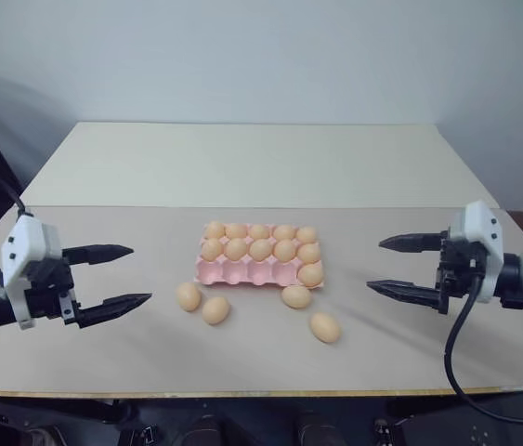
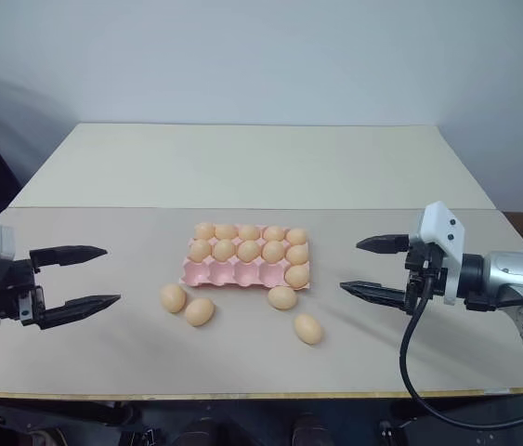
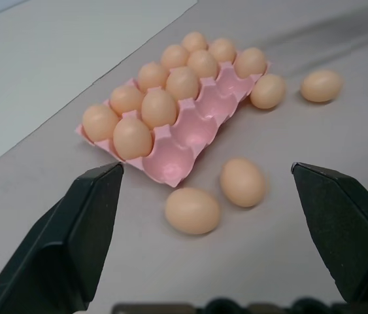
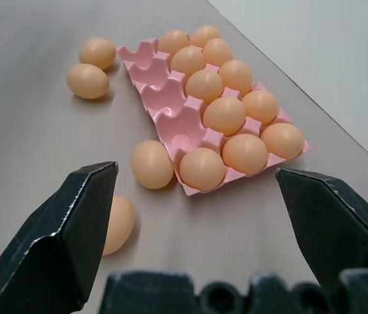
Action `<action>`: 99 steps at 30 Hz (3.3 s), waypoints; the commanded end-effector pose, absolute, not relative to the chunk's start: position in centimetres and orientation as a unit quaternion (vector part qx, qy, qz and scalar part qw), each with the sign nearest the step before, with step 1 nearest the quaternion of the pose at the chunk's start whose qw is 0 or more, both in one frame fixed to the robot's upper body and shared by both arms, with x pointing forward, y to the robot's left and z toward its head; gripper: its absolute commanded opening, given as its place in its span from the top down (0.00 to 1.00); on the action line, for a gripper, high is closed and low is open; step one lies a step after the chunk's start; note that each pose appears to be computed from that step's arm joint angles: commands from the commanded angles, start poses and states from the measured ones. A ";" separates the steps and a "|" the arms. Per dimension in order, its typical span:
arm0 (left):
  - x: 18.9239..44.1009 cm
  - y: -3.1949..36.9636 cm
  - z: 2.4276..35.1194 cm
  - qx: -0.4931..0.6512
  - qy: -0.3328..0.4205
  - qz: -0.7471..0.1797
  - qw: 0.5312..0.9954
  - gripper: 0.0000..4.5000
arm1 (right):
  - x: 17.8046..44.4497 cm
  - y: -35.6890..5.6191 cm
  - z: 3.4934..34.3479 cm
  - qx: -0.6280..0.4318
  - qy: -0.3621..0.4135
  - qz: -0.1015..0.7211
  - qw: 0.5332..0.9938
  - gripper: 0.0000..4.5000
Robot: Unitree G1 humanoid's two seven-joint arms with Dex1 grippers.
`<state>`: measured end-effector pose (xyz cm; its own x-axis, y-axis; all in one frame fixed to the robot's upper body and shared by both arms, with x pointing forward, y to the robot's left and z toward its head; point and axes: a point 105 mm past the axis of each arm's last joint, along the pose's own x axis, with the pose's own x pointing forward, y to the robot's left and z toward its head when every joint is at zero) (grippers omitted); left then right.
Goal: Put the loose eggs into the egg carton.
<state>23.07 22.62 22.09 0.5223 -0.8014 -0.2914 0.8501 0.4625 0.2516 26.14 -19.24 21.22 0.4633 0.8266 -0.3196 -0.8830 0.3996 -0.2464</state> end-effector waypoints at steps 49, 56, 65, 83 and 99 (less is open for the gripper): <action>25.1 20.9 24.1 0.148 -0.004 -0.522 0.840 0.00 | 31.2 -10.2 17.8 -0.296 0.064 0.520 0.799 0.60; 24.9 20.4 24.5 0.144 -0.005 -0.530 0.836 0.00 | 33.0 -7.3 17.4 -0.290 0.051 0.527 0.797 0.60; 25.2 20.3 24.6 0.154 -0.005 -0.536 0.830 0.00 | 33.6 -6.6 16.6 -0.300 0.068 0.521 0.797 0.11; 25.5 24.3 24.0 0.187 0.008 -0.501 0.845 0.00 | 27.1 -18.7 22.3 -0.253 0.023 0.498 0.829 0.00; 24.7 23.7 23.7 0.182 0.018 -0.510 0.841 0.00 | 24.3 -19.0 21.4 -0.265 0.047 0.536 0.800 0.00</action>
